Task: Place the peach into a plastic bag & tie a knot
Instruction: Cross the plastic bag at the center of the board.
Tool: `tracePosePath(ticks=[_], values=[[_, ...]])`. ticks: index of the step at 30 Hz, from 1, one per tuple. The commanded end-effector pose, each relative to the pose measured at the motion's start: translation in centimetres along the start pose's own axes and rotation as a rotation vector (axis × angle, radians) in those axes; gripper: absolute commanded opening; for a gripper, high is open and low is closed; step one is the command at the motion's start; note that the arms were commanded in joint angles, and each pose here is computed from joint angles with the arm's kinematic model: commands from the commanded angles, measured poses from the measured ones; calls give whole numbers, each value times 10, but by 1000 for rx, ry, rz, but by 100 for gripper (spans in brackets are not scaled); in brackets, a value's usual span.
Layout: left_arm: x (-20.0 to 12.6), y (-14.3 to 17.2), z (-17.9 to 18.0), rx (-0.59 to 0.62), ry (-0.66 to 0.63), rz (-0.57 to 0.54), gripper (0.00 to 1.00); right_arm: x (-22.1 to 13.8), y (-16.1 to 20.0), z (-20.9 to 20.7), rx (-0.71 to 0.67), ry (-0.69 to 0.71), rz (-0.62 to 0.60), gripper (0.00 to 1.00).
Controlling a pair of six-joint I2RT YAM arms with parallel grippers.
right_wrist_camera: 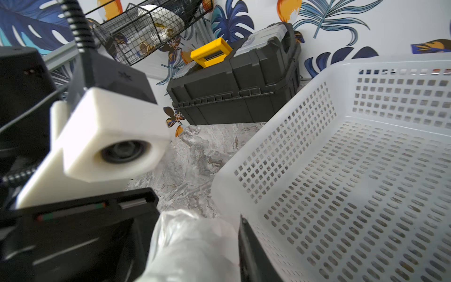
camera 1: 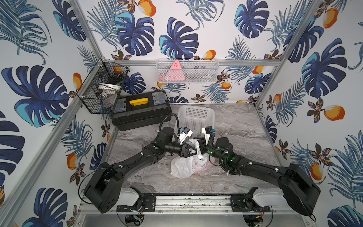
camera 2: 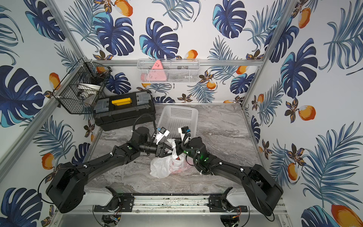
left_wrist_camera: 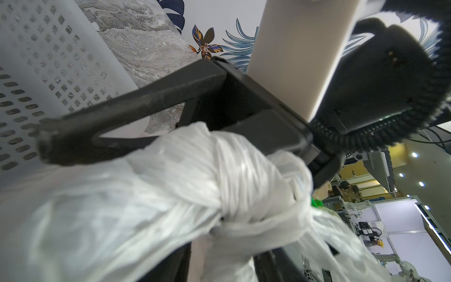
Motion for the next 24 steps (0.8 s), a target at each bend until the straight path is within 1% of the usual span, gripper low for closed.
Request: tracePosePath(ticks=[1,7,12,16,19,21,24], values=[[-7,8,0,26,-49,3,49,-4,-9,8,-16,-78,-69,30],[-22,14,-5,31,-91,5,53,-4,-8,10,-9,-113,-46,30],[-39,19,-13,32,-104,2,54,-5,-8,6,7,-117,-39,30],[-55,16,-17,16,-109,-25,53,-6,-12,8,2,-128,-21,30],[-63,11,-20,21,-84,-63,51,-6,-13,9,-10,-132,-7,30],[-59,8,-15,20,-64,-83,49,-6,-14,10,-30,-146,3,30],[-49,3,-2,-25,-27,-98,42,-5,-16,12,-59,-159,6,30]])
Point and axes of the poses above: each gripper's point midway between its finger pads, its own x axis out along the fingers, its own z axis along the line the jaws close on, y = z × x, the point moved 9 cm from there along -x, back along the fingers, and after that the axes turned 9 degrees about -x, right-handed, at the moved point
